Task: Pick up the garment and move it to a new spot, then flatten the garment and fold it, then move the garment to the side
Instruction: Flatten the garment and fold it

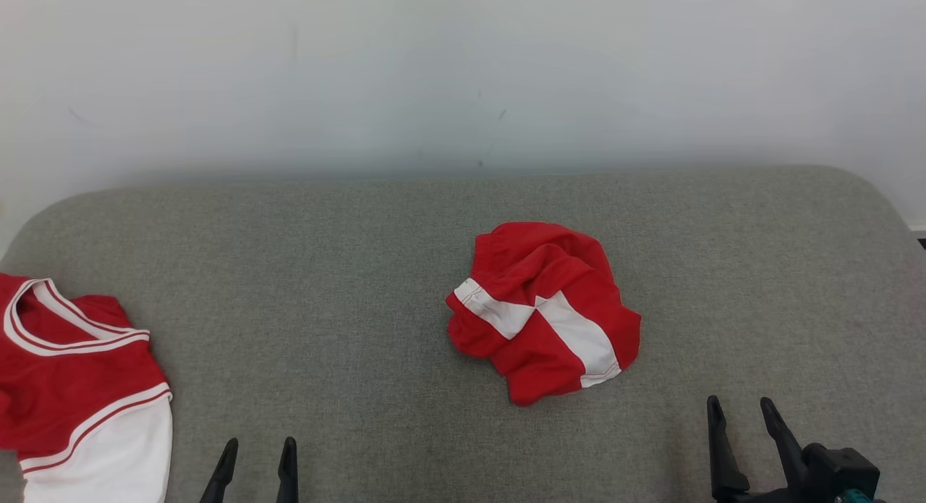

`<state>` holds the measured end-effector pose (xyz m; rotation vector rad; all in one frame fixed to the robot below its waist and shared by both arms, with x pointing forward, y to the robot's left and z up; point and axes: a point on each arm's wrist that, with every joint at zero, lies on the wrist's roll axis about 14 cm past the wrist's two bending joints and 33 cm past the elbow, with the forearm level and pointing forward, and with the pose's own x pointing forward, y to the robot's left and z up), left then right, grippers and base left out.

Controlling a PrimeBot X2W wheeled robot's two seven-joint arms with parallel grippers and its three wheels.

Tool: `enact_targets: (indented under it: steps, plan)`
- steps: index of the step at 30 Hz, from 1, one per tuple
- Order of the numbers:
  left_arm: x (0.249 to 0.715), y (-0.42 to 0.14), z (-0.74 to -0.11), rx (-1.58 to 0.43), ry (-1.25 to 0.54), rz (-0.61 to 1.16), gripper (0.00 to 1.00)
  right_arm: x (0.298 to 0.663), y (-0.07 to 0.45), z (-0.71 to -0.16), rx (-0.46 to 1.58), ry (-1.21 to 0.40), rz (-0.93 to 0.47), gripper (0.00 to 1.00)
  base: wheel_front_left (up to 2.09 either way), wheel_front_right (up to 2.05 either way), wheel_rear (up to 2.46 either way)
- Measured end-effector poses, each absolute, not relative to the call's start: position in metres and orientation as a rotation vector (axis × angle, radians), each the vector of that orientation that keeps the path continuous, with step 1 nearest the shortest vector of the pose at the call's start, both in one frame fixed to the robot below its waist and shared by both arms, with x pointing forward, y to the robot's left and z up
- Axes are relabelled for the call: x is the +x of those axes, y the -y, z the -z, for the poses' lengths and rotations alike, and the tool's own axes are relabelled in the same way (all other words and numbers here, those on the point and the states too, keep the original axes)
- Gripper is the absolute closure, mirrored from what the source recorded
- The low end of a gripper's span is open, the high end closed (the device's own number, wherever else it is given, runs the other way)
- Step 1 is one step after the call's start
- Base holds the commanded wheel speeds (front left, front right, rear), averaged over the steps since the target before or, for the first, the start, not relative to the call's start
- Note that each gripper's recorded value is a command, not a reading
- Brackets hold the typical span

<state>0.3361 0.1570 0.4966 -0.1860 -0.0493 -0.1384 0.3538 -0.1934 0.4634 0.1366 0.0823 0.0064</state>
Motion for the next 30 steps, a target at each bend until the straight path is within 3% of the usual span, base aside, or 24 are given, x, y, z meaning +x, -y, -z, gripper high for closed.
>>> enact_targets:
  steps: [18, 25, 30]
  plan:
    - [0.344, -0.124, -0.481, -0.179, -0.015, 0.271, 0.0, 0.352, 0.189, -0.456, 0.154, -0.121, -0.016, 0.0, 0.0, 0.0, 0.0]
    - [0.39, -0.085, -0.517, -0.092, 0.027, 0.45, 0.0, 0.359, 0.18, -0.46, 0.156, -0.139, -0.045, 0.0, 0.0, 0.0, 0.0]
    - [0.419, -0.054, -0.525, -0.041, -0.044, 0.548, 0.0, 0.359, 0.177, -0.462, 0.163, -0.141, -0.054, 0.0, 0.0, 0.0, 0.0]
